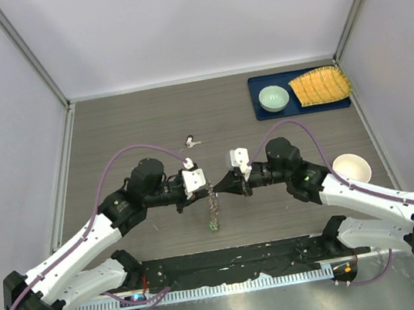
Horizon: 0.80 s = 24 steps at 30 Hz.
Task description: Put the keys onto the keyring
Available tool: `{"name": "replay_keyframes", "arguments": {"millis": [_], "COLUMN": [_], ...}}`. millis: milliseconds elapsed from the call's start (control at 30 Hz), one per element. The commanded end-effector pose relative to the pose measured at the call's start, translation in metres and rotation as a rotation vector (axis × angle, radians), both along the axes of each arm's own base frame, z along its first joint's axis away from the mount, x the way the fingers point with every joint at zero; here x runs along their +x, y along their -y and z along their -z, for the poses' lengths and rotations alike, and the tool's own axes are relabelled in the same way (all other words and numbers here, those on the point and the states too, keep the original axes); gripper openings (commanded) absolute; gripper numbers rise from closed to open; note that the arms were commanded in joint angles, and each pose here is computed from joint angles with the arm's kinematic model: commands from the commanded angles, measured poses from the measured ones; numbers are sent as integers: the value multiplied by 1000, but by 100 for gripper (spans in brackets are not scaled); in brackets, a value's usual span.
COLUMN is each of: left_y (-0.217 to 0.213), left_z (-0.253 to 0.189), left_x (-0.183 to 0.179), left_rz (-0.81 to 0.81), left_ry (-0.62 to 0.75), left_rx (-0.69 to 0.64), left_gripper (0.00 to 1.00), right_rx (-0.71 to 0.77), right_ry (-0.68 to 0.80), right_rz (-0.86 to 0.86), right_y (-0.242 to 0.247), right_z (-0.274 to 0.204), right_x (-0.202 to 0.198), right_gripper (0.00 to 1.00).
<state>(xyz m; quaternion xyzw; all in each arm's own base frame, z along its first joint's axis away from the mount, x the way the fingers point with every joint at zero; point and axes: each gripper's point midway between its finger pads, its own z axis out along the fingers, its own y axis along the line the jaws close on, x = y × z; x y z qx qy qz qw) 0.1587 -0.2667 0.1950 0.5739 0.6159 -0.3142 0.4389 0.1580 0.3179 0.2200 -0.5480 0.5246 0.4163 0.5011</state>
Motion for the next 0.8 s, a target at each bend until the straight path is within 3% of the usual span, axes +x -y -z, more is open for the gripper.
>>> {"name": "replay_keyframes", "arguments": {"millis": [0, 767], "left_y": [10, 12], "left_z": [-24, -23], "left_x": [7, 3], "left_rz": [8, 28], "left_ry": [67, 56], "left_rx": [-78, -77], "left_gripper": [0, 0], "right_rx": [34, 51], "right_ry": [40, 65], "right_rz": [-16, 14], "right_y": [-2, 1], "right_z": [-12, -17], "right_x": [-3, 1], "right_gripper": [1, 1]}}
